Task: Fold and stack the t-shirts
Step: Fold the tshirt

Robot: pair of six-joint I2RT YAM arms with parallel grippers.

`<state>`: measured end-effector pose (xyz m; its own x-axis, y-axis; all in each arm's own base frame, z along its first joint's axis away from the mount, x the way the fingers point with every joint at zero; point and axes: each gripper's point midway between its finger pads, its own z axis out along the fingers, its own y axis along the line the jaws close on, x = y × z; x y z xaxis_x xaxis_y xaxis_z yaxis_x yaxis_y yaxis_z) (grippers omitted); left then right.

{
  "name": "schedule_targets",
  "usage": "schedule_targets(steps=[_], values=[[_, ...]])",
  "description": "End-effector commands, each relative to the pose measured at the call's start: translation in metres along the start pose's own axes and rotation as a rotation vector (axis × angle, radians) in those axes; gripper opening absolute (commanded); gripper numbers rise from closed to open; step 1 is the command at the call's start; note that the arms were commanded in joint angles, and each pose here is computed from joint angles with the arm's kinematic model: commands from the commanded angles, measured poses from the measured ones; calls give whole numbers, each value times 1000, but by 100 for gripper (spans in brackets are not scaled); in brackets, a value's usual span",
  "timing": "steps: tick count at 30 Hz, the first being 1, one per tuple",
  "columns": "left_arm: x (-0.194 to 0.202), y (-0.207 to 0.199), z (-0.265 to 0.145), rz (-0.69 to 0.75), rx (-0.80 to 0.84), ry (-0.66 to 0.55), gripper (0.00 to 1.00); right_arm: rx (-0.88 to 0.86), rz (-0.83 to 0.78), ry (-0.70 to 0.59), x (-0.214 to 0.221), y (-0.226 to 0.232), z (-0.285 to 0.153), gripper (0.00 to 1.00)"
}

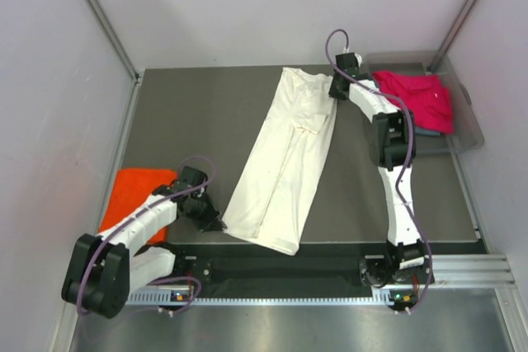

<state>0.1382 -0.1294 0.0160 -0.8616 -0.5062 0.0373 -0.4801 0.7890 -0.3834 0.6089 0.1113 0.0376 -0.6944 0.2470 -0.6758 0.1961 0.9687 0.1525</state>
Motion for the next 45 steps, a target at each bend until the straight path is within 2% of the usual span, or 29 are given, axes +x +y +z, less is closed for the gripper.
schedule_targets(steps=[1,9,12,16,17,19,20,22,23,24,26,28,30,34,35,38,42,45], values=[[19,17,1,-52,-53,40,0,-104,19,-64,-24,34,10,13],[44,-4,15,-80,11,36,0,-191,55,-156,-50,60,23,13],[55,-9,18,-70,7,25,0,-203,34,-169,-55,64,22,17],[65,-16,16,-33,12,3,0,-162,-2,-147,-59,54,8,39],[64,-15,16,-31,4,-6,0,-149,-14,-151,-66,52,-5,56],[62,-15,15,-18,7,-19,0,-89,-31,-113,-62,38,-19,66],[60,-11,15,-4,-7,-33,8,-77,-48,-113,-68,35,-36,72],[59,-12,10,-1,2,-47,18,-28,-61,-75,-62,22,-56,77],[58,-13,8,10,7,-51,23,-16,-53,-68,-62,18,-80,79],[58,-18,5,22,28,-55,31,-7,-41,-61,-59,13,-94,80],[57,-19,-3,50,29,-60,39,-1,-3,-57,-44,3,-138,82],[57,-16,-6,67,18,-66,44,-11,59,-119,-29,-8,-185,84],[60,-18,-10,86,27,-47,47,-63,74,-137,-12,0,-214,84],[65,-13,-8,131,7,-13,51,-100,31,-83,55,3,-278,85],[66,-12,-7,133,4,-6,51,-162,-14,-78,76,21,-293,85],[68,-11,-9,146,-2,3,53,-288,-55,-46,140,33,-331,85],[62,-17,-23,170,21,-42,57,-342,-9,82,221,10,-359,85],[64,-19,-28,157,28,-30,60,-388,79,146,259,-8,-373,77]])
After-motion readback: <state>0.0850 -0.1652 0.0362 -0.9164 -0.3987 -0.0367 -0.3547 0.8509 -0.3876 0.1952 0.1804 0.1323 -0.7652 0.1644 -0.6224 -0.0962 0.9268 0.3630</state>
